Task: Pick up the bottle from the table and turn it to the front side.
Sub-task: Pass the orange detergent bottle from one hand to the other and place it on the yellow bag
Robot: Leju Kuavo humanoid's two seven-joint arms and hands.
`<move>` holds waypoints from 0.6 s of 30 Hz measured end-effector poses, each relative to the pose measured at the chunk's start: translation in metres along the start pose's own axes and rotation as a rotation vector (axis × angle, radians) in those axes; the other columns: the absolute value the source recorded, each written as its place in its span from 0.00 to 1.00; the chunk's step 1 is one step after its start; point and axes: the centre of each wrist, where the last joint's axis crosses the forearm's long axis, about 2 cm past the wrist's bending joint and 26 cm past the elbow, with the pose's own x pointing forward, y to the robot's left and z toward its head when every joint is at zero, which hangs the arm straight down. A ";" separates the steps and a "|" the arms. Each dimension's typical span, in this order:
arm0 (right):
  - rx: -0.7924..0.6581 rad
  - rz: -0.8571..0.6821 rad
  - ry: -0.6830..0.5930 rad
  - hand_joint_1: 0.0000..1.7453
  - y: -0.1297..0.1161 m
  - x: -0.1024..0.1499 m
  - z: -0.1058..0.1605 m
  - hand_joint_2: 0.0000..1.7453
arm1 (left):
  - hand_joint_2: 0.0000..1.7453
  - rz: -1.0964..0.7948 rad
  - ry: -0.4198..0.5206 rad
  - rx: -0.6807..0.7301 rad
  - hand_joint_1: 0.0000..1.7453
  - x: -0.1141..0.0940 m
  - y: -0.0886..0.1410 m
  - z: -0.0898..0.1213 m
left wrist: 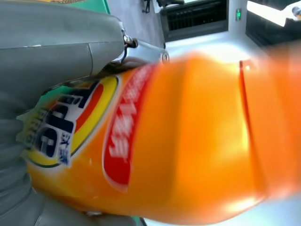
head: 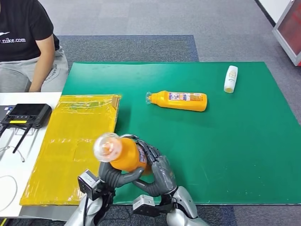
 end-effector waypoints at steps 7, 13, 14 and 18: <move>0.001 -0.050 0.025 0.00 0.007 0.002 0.006 1.00 | 1.00 -0.016 0.007 0.002 1.00 0.000 0.003 0.000; -0.003 -0.093 0.041 0.00 0.012 0.003 0.009 1.00 | 1.00 -0.090 0.025 -0.009 1.00 0.001 0.008 0.001; -0.002 -0.098 0.044 0.00 0.013 0.004 0.010 1.00 | 1.00 -0.112 0.029 -0.012 1.00 0.002 0.010 0.002; 0.008 -0.117 0.052 0.00 0.016 0.004 0.012 1.00 | 1.00 -0.223 0.068 -0.063 1.00 0.003 0.021 0.006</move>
